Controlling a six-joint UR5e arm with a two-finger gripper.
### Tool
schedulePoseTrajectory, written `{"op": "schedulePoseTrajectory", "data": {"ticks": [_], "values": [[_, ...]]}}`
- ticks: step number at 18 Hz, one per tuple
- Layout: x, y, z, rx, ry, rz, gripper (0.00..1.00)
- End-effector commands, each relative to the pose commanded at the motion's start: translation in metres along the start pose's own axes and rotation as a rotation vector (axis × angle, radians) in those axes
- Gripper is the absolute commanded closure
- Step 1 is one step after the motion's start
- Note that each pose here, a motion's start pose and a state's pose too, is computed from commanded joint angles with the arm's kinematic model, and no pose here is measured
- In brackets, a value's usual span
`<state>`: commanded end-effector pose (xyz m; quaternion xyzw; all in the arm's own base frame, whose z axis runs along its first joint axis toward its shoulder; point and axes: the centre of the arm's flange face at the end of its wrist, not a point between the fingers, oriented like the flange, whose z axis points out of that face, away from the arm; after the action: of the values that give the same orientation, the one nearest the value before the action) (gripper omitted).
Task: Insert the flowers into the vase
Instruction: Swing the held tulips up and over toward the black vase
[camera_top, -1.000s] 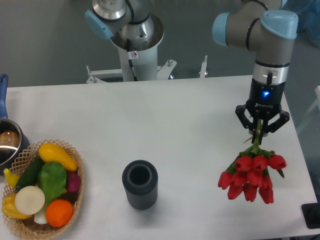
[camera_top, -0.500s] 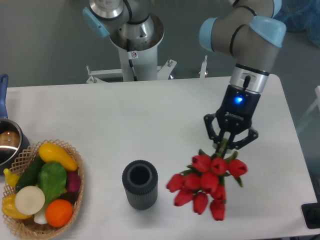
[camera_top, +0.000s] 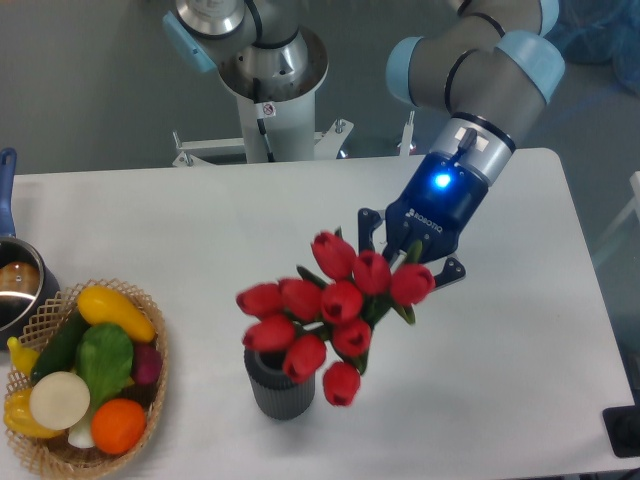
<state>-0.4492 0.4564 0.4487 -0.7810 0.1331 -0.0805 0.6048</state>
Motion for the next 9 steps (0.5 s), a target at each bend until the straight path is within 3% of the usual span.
{"op": "schedulePoseTrajectory", "data": {"ticks": [9], "values": [[0.018,0.019,0.015,0.249,0.12,0.055,0.85]]}}
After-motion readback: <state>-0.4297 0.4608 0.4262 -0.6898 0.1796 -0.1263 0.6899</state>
